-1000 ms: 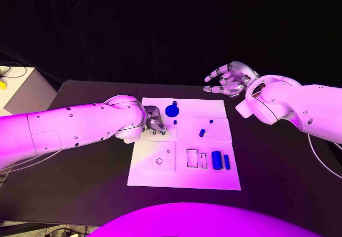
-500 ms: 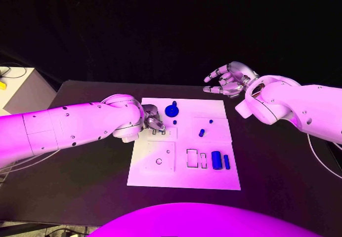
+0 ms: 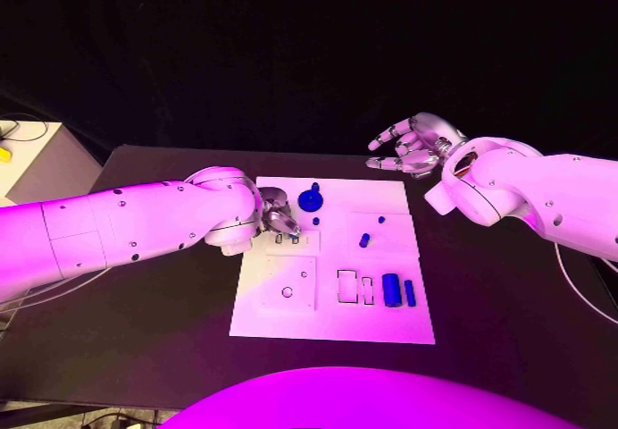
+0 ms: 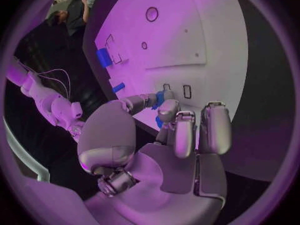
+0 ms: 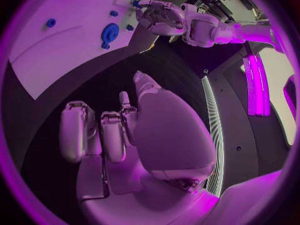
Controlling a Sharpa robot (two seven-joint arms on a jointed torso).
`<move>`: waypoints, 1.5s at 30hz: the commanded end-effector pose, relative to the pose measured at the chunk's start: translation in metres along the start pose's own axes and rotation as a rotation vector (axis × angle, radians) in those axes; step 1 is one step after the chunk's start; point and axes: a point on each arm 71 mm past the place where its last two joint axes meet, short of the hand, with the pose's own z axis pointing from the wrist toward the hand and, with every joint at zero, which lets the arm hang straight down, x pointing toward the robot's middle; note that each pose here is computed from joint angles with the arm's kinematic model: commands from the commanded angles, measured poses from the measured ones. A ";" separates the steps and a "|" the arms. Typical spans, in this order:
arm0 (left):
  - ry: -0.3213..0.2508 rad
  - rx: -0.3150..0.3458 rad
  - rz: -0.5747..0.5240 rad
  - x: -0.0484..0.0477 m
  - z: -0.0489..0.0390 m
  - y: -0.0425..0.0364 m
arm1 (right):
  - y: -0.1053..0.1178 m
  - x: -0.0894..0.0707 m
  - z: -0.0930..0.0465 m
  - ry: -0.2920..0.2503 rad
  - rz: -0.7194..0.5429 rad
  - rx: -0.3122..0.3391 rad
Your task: Assemble the parts on the task board
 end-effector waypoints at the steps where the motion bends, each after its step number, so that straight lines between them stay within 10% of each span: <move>1: 0.050 0.010 0.011 0.0024 0.0000 -0.0032 | 0.000 0.002 0.000 0.019 -0.008 -0.007; 45: 0.079 -0.006 0.056 -0.0001 0.0052 -0.0045 | 0.000 0.003 0.000 0.023 -0.008 -0.005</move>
